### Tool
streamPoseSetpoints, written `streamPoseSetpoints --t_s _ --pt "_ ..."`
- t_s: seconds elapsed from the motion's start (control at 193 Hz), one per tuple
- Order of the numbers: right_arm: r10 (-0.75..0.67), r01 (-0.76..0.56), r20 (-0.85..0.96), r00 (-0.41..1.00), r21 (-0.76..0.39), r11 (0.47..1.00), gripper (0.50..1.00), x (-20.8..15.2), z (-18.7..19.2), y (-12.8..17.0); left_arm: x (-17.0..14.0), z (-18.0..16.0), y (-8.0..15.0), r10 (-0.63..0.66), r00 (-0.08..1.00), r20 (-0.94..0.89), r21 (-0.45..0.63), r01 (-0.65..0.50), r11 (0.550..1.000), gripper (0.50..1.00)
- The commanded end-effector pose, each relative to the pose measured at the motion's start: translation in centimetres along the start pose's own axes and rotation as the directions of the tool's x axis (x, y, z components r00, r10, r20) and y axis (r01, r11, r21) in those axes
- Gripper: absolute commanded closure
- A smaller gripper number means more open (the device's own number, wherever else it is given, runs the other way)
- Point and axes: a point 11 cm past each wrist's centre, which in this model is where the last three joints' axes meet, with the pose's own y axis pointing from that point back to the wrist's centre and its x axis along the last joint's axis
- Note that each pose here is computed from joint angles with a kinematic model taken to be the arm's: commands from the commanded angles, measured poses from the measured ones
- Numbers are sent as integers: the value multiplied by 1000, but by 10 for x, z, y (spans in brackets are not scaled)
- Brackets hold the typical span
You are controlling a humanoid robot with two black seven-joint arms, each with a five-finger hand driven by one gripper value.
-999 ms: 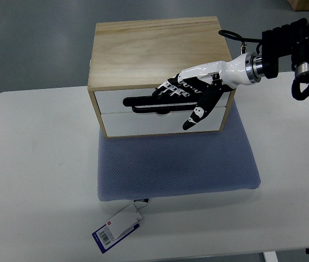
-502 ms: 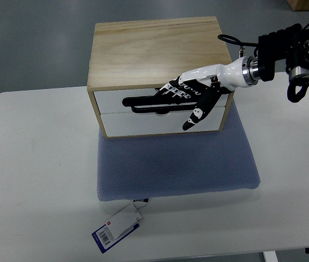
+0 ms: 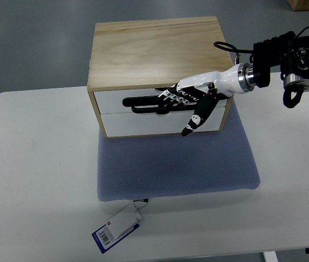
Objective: Open wood drawer with right hand
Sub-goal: 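Pull the upper white drawer toward the robot with the right hand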
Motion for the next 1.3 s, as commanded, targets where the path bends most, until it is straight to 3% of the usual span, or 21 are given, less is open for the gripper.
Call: streamPoseSetpoints --t_s 0.0,1.294 --pt "-2 2 -1 1000 -1 1000 562 -1 0 0 0 0 0 0 1000 0 0 0 1000 500" --pt "-52 51 -31 998 -5 999 558 -31 6 26 0 0 0 0 1000 0 0 0 1000 500"
